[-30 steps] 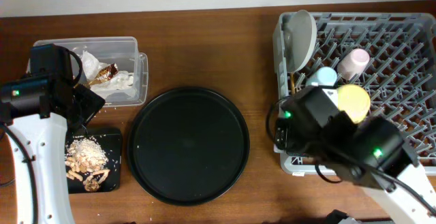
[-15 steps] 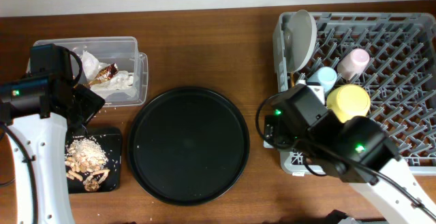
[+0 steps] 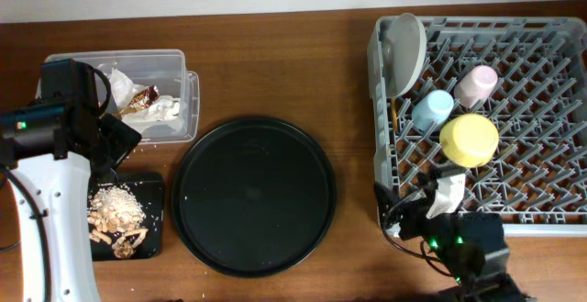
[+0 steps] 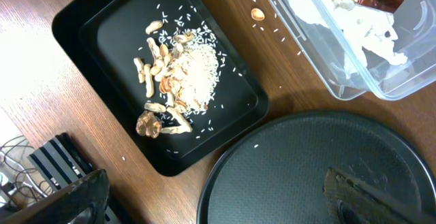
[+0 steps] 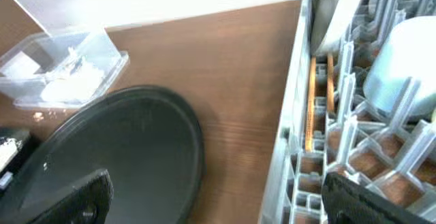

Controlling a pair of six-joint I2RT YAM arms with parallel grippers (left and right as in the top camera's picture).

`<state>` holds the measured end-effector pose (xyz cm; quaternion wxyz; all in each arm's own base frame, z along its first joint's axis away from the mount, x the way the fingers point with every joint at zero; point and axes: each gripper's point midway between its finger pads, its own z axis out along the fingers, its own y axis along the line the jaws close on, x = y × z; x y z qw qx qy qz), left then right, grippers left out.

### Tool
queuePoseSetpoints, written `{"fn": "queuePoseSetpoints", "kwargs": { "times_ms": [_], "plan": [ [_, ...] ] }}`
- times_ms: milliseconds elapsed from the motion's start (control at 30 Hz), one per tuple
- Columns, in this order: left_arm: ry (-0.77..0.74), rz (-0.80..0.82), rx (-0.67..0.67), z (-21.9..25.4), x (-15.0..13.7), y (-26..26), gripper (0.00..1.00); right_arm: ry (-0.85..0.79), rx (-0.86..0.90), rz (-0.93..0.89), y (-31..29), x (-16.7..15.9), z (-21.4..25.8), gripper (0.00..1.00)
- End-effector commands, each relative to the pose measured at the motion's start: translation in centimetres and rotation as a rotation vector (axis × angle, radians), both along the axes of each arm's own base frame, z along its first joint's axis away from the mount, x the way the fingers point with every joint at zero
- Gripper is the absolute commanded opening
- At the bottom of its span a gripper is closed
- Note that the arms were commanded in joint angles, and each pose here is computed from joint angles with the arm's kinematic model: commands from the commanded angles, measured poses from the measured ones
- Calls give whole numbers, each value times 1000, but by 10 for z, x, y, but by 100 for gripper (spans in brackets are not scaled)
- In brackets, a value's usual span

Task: Sort waste into correct bins and load items into the dishwasher rack
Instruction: 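Release the plate and lower the right gripper away from the rack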

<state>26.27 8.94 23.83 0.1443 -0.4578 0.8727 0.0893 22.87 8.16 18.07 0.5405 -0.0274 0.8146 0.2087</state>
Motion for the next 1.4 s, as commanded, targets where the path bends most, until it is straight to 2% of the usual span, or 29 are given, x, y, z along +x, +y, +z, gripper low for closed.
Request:
{"fn": "queuePoseSetpoints", "kwargs": {
  "times_ms": [0, 167, 267, 367, 467, 533, 1000, 1133, 1367],
  "plan": [
    [-10, 3, 2, 2, 0, 1, 99, -117, 13, -24, -7, -1, -2, 99],
    [-10, 3, 2, 2, 0, 1, 99, -315, 44, -84, -20, 8, -6, 98],
    [-10, 3, 2, 2, 0, 1, 99, -357, 39, -160, -33, 13, -2, 99],
    [-10, 3, 2, 2, 0, 1, 99, -349, 4, -290, -57, 17, -5, 99],
    [-10, 3, 2, 2, 0, 1, 99, -292, -139, -297, -66, 17, -26, 99],
    [-10, 3, 2, 2, 0, 1, 99, -308, -210, -300, -70, 17, -25, 99],
    [-10, 3, 2, 2, 0, 1, 99, -302, -235, -377, -90, 17, -25, 99],
    [-10, 3, 2, 2, 0, 1, 99, -328, -388, -333, -89, 17, -26, 99],
    [-10, 3, 2, 2, 0, 1, 99, -319, -324, -345, -88, 17, -25, 99]
  ]
}}
